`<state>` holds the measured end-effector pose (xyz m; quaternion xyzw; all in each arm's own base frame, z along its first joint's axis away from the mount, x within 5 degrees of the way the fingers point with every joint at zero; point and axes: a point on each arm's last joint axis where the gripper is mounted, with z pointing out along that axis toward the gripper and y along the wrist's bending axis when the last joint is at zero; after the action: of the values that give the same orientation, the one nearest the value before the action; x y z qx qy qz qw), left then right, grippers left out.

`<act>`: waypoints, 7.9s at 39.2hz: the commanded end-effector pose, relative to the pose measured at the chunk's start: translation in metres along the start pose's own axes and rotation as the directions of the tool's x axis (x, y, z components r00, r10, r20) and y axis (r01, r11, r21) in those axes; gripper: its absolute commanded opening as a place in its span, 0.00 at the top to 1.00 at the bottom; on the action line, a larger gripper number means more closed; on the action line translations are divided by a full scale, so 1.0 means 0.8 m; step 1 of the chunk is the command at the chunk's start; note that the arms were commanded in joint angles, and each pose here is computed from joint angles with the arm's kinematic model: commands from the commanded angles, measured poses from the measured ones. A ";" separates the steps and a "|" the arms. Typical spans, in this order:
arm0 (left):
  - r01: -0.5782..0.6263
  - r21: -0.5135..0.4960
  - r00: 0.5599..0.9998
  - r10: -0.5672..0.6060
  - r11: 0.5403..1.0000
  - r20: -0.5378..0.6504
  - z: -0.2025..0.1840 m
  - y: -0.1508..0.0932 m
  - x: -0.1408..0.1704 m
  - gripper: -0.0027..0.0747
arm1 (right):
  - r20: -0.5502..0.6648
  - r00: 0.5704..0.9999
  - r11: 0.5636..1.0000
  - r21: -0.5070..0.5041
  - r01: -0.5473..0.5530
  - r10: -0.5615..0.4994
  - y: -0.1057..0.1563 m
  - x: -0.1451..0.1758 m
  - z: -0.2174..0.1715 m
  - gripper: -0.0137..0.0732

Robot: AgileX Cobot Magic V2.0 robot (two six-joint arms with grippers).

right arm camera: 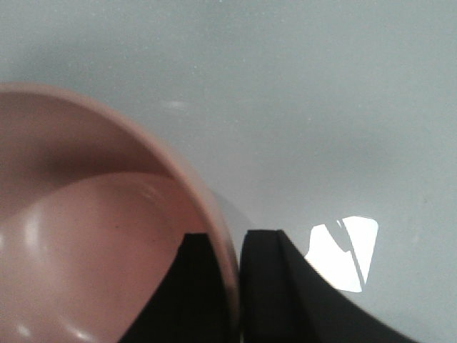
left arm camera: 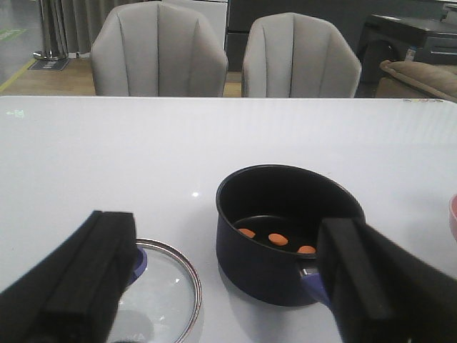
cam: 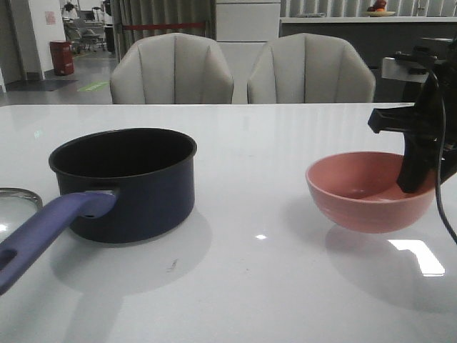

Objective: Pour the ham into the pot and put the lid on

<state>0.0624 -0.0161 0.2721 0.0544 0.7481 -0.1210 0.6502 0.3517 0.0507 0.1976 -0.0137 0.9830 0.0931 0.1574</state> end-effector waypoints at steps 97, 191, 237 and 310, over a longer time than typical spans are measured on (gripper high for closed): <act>-0.031 -0.032 0.999 0.031 0.999 -0.016 0.004 -0.001 -0.033 0.23 | 0.938 0.301 0.953 0.081 0.293 -0.172 -0.003 0.326 -0.197 0.65; 0.051 -0.523 0.316 -0.511 0.851 -0.800 0.381 0.122 0.010 0.14 | 0.937 0.305 0.953 0.081 0.293 -0.173 -0.003 0.326 -0.197 0.65; 0.055 -0.531 0.318 -0.519 0.845 -0.794 0.381 0.123 0.010 0.57 | 0.937 0.305 0.953 0.081 0.293 -0.173 -0.003 0.326 -0.197 0.65; -0.120 0.063 0.513 0.116 0.991 -0.851 0.397 -0.072 -0.146 0.64 | 0.937 0.305 0.953 0.081 0.293 -0.173 -0.003 0.326 -0.197 0.65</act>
<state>0.3805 -0.1375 0.3309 0.1440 0.9722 -0.0310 0.1823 0.0552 0.0207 0.2464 -0.1198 0.7291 0.1122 0.6644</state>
